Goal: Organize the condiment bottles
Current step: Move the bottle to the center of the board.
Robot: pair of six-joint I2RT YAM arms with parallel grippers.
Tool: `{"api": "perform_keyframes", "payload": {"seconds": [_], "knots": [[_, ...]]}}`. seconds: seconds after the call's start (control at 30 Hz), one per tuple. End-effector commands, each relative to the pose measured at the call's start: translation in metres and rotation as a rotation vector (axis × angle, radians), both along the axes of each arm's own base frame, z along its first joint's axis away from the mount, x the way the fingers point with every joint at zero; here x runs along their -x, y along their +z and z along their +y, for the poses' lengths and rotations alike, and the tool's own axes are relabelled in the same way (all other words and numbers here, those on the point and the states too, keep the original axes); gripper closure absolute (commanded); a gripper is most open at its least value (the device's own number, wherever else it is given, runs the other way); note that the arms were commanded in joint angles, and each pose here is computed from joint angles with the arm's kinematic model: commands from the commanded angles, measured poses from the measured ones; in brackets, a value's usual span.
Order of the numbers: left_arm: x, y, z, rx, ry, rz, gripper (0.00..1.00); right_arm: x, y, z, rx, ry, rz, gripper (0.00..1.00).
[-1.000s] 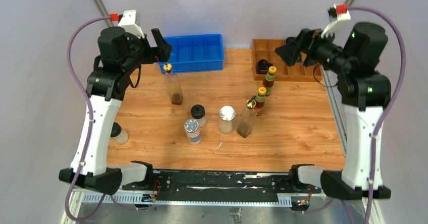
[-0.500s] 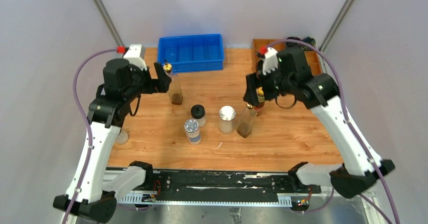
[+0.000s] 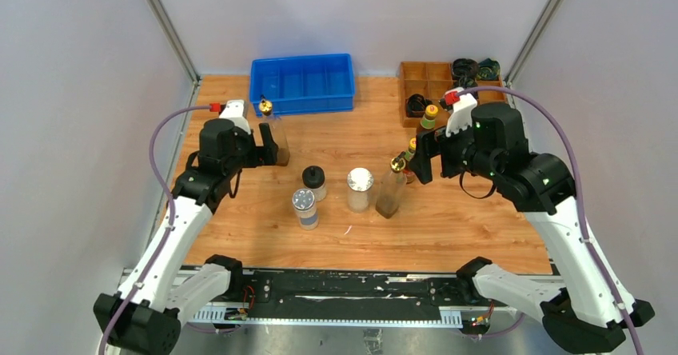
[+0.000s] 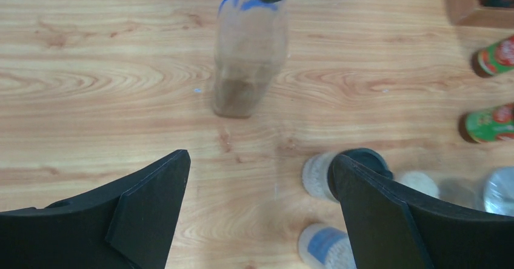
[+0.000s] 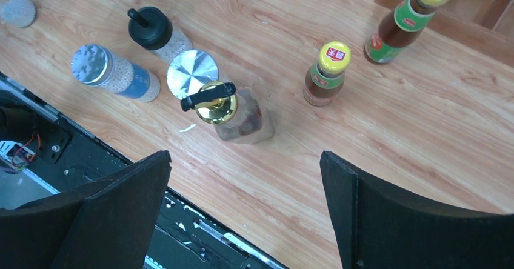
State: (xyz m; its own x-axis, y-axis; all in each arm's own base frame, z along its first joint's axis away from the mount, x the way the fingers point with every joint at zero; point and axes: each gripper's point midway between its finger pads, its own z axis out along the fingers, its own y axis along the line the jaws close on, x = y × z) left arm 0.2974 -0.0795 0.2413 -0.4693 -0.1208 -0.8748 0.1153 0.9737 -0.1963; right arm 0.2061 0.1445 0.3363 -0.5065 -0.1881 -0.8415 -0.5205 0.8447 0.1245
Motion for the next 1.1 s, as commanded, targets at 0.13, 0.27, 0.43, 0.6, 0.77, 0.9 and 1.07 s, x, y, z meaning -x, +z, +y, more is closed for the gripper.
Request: {"api": "perform_keyframes", "payload": {"seconds": [0.13, 0.27, 0.43, 0.6, 0.77, 0.9, 1.07], "knots": [[-0.052, 0.002, 0.014, 0.028, 0.177, -0.151, 0.04, 0.012, -0.006, -0.003, -0.009, 0.004, 0.018, 0.00], [-0.070, -0.011, 0.003, 0.012, 0.156, -0.148, 0.04, 0.014, -0.010, -0.006, 0.012, 0.007, 0.021, 0.00], [-0.085, -0.033, -0.015, 0.009, 0.106, -0.109, 0.04, 0.013, -0.021, -0.006, 0.030, 0.010, 0.040, 0.00], [-0.094, -0.052, -0.013, -0.042, 0.146, -0.093, 0.03, 0.013, -0.030, -0.004, 0.032, 0.017, 0.055, 0.00], [-0.104, -0.069, 0.002, -0.103, 0.232, -0.083, 0.07, 0.016, -0.040, 0.002, 0.016, 0.047, 0.081, 0.00], [-0.109, -0.084, 0.007, -0.119, 0.271, -0.074, 0.12, 0.018, -0.045, 0.004, 0.016, 0.058, 0.094, 0.00], [-0.118, -0.100, 0.004, -0.120, 0.281, -0.066, 0.21, 0.020, -0.049, 0.005, 0.010, 0.069, 0.102, 0.00]]}}
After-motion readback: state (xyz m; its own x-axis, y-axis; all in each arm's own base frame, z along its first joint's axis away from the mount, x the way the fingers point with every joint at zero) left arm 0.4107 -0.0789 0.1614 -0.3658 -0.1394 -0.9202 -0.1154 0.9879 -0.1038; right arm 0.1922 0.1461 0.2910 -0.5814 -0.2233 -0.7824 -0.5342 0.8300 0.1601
